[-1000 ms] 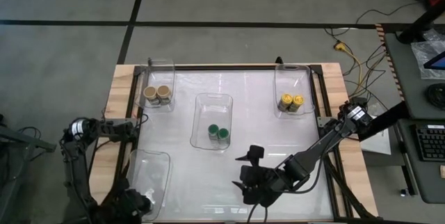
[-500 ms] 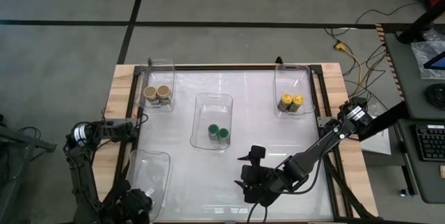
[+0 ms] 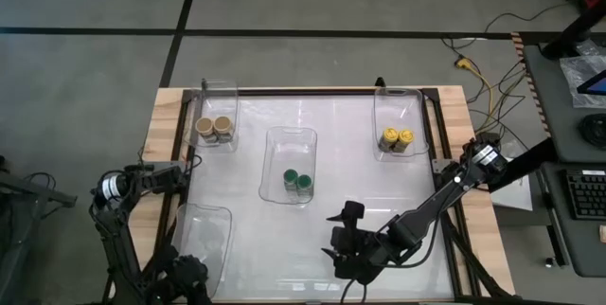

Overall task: Sort spices by type
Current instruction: Put the black seasoning bottle into the bottom left transparent bin, then return to Home Position

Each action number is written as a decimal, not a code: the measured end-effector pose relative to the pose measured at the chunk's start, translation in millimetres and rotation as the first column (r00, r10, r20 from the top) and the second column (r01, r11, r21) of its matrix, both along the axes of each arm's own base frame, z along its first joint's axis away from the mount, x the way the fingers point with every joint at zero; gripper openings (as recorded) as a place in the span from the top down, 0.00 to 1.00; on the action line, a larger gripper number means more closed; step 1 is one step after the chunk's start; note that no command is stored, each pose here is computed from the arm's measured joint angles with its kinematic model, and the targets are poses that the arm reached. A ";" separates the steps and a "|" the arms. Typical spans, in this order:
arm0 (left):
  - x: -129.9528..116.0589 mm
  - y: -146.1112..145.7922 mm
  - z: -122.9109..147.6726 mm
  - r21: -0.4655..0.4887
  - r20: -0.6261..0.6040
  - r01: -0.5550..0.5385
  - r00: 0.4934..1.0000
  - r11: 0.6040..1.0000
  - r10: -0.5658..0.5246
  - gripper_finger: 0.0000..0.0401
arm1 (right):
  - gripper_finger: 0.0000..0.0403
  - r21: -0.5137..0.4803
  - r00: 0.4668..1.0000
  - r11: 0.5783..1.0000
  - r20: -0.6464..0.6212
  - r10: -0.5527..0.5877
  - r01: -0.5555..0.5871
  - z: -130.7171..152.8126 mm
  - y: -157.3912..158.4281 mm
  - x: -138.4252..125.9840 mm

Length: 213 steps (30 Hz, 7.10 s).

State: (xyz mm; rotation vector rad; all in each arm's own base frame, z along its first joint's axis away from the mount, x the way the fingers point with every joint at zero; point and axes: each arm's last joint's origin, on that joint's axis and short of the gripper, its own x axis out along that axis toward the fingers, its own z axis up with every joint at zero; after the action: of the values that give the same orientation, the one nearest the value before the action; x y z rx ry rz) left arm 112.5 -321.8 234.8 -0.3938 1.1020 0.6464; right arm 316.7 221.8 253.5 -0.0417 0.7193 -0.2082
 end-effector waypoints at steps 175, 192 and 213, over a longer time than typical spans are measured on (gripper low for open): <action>99.4 179.2 29.1 0.368 0.462 0.438 0.679 0.820 -0.570 1.00 | 0.09 -0.278 0.936 0.924 0.163 0.314 -0.262 -76.6 -77.4 97.4; 63.7 289.2 -1.2 0.514 0.618 0.311 0.513 0.800 -0.596 1.00 | 0.09 -0.194 0.951 0.981 0.298 0.084 -0.026 -16.2 -181.6 -23.3; 40.8 336.9 -25.4 0.555 0.666 0.248 0.439 0.794 -0.603 1.00 | 0.17 -0.156 0.759 0.978 0.619 0.204 -0.135 11.8 -223.1 -155.6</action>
State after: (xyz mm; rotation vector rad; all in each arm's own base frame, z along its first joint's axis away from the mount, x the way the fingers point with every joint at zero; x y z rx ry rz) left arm 153.3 15.1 209.4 -0.0148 0.0972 0.1185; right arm 161.1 -1.3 265.3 -0.1289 0.0197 -0.0717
